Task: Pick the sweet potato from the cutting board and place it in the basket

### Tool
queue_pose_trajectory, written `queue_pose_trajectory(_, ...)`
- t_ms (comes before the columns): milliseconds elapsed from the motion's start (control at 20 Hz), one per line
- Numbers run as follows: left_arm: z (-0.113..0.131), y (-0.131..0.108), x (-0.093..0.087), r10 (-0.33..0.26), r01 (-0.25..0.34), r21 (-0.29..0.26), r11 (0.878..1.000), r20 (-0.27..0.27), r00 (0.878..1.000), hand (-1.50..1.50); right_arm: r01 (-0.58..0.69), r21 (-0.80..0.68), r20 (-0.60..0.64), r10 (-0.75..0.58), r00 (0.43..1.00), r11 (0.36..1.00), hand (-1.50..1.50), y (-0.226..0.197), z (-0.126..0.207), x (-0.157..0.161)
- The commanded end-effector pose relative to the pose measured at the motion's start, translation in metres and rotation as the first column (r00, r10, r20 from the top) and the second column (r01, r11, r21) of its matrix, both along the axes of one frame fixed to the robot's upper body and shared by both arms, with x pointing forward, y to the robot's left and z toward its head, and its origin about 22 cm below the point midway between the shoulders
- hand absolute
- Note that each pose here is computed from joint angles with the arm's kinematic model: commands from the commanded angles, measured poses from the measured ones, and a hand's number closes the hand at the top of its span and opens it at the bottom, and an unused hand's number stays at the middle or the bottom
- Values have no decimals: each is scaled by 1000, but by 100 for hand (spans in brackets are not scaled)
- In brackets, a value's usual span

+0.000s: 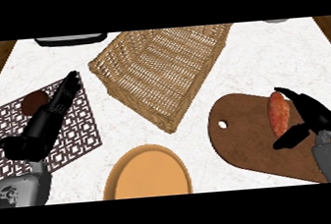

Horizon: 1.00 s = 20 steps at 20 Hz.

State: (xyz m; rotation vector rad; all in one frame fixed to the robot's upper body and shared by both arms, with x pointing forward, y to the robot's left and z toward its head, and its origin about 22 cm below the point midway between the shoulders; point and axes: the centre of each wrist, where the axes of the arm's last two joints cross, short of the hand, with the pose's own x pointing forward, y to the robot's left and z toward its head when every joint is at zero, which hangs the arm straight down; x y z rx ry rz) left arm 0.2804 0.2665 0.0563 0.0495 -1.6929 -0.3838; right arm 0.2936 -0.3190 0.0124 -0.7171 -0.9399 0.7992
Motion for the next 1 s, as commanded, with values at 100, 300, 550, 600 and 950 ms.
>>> queue_pose_trajectory(100, 6, 12, 14, 0, 0, -7, 1000, 3, 1000, 0, -70, -22, -65, 68, 996, 997, 150, 6, -10, 9)
queue_pose_trajectory(300, 4, 33, 12, -6, 6, -3, 1000, 10, 1000, 0, -83, -46, -32, 82, 996, 995, 150, 15, -9, 5)
queue_pose_trajectory(550, 4, 6, -6, -1, 1, -21, 1000, -2, 1000, 0, -189, -154, -20, 188, 982, 970, 150, 28, -25, -8)
queue_pose_trajectory(600, -8, -11, -1, -9, 9, -12, 1000, -14, 1000, 0, -174, -174, 20, 180, 983, 969, 150, 26, -16, -3)
queue_pose_trajectory(950, 9, -31, 12, -141, 141, -2, 990, 14, 990, 0, -121, -228, 111, 150, 982, 966, 150, 213, 30, 26)
